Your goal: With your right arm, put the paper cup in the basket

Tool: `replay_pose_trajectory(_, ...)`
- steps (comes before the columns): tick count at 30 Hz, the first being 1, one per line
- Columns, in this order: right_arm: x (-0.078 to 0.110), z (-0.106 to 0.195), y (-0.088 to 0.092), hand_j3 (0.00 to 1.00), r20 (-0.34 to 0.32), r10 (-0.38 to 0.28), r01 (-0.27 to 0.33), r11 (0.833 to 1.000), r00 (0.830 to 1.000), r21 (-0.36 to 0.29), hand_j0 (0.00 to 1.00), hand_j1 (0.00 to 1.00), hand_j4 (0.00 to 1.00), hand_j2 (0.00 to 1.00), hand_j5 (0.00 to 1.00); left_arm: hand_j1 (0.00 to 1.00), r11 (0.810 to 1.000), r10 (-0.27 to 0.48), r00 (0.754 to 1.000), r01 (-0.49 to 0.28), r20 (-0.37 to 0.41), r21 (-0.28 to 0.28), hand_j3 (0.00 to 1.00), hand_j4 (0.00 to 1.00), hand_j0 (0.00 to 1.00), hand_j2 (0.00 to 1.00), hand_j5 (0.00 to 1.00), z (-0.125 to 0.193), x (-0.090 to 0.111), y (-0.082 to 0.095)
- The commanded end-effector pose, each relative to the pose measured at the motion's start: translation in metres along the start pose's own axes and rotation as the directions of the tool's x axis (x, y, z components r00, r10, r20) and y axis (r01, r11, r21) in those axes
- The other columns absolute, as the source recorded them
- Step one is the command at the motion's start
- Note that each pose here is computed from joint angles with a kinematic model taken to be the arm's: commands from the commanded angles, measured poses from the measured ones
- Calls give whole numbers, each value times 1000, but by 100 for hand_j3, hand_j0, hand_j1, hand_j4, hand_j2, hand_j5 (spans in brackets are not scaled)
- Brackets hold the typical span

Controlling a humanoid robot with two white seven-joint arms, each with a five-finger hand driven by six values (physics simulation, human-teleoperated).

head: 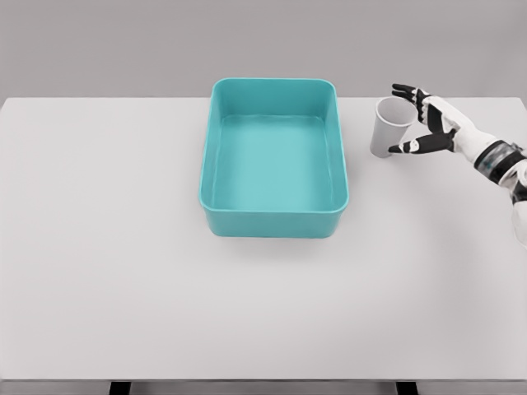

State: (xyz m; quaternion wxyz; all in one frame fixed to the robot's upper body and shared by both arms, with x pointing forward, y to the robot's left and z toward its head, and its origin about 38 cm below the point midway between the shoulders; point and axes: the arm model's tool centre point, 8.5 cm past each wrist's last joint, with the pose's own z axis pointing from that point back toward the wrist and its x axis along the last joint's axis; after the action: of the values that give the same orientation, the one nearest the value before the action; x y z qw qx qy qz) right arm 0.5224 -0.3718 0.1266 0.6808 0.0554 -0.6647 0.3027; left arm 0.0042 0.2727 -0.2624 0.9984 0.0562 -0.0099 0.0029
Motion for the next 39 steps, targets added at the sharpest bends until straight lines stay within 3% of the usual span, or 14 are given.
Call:
replay_pose_trajectory(1, 0, -1, 2, 100, -1, 1, -1, 1000, 1000, 5, 100, 100, 100, 100, 100, 100, 1000, 0, 1000, 0, 0, 0, 100, 100, 100, 100, 100, 0, 0, 0)
replay_pose_trajectory(8, 0, -1, 1, 94, -3, 3, -3, 1000, 1000, 4, 94, 94, 94, 94, 94, 100, 1000, 0, 1000, 0, -2, 0, 100, 100, 100, 100, 100, 0, -1, 0)
replay_pose_trajectory(18, 1, -1, 0, 72, 6, -3, 3, 1000, 1000, -2, 72, 72, 72, 72, 72, 100, 1000, 0, 1000, 0, 0, 0, 100, 100, 100, 100, 100, 0, 0, 0)
replay_pose_trajectory(27, 11, -1, -4, 72, 41, 15, -15, 1000, 999, -5, 72, 72, 72, 72, 72, 100, 1000, 0, 1000, 0, 0, 0, 100, 100, 100, 100, 100, 0, 0, 0)
replay_pose_trajectory(31, 34, -7, -4, 72, 104, 53, -54, 998, 993, 11, 72, 72, 72, 72, 72, 100, 1000, 0, 1000, 0, 0, 0, 100, 100, 100, 100, 100, 0, 0, 0)
replay_pose_trajectory(39, 89, -10, -5, 72, 261, 141, -151, 988, 955, 16, 72, 72, 72, 72, 72, 100, 1000, 0, 1000, 0, 0, 0, 100, 100, 100, 100, 100, 0, 0, 0)
